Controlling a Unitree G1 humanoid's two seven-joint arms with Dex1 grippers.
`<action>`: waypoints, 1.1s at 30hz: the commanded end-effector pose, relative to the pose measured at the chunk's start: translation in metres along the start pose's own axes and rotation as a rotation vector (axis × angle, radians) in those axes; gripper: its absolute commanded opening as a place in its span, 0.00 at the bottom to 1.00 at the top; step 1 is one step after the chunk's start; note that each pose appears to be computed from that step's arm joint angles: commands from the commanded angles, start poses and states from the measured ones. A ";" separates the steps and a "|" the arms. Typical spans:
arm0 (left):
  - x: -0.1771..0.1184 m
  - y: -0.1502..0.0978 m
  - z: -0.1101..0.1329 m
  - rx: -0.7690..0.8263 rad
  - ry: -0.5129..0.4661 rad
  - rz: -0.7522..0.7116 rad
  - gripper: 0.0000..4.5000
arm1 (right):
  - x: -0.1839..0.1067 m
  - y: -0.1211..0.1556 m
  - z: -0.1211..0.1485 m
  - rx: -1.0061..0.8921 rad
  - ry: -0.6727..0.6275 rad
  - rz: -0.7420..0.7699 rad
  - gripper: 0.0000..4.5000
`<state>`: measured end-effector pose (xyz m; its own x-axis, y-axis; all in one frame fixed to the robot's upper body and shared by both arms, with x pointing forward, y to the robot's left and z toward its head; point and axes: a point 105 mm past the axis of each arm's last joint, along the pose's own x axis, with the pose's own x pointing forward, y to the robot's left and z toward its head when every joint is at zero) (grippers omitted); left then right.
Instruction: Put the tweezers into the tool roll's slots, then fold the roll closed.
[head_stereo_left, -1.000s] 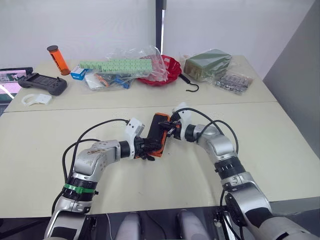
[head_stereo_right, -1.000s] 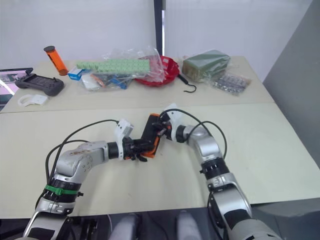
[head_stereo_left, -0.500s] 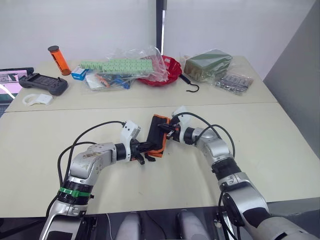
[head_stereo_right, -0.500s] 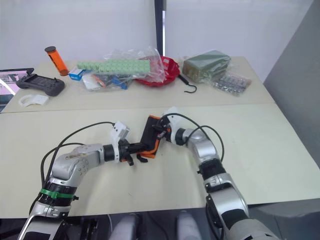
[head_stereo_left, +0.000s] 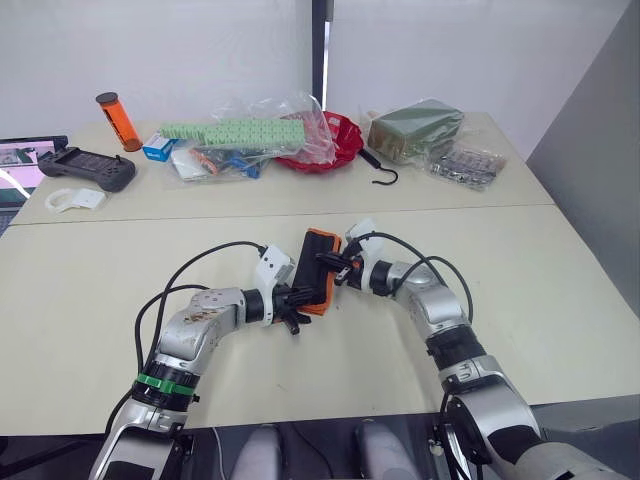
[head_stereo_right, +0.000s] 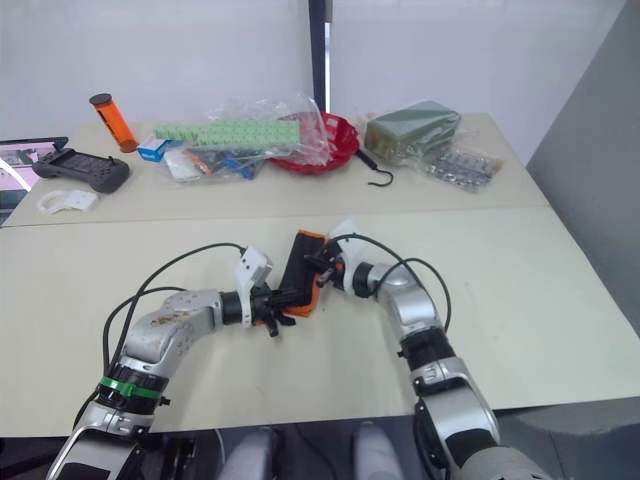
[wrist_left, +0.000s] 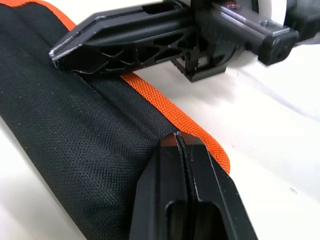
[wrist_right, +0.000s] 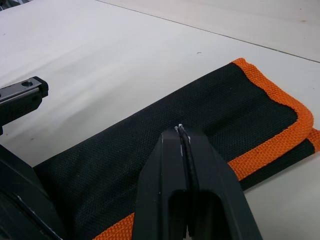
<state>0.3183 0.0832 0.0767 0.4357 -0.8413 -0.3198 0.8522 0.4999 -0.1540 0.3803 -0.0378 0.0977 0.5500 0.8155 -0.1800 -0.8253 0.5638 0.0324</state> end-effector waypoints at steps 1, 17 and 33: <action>-0.011 0.002 -0.067 -0.116 0.208 0.031 0.01 | -0.006 0.005 -0.003 -0.012 0.015 0.043 0.00; -0.011 -0.001 -0.070 -0.125 0.204 0.033 0.01 | 0.009 -0.007 -0.021 -0.056 0.098 0.039 0.00; -0.019 0.001 -0.072 -0.138 0.192 0.069 0.01 | 0.011 -0.057 -0.018 0.061 0.068 -0.250 0.00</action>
<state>0.3083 0.0950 0.0653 0.4560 -0.8240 -0.3364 0.8369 0.5256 -0.1529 0.4320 -0.0553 0.0867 0.7086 0.6678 -0.2280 -0.6831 0.7301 0.0154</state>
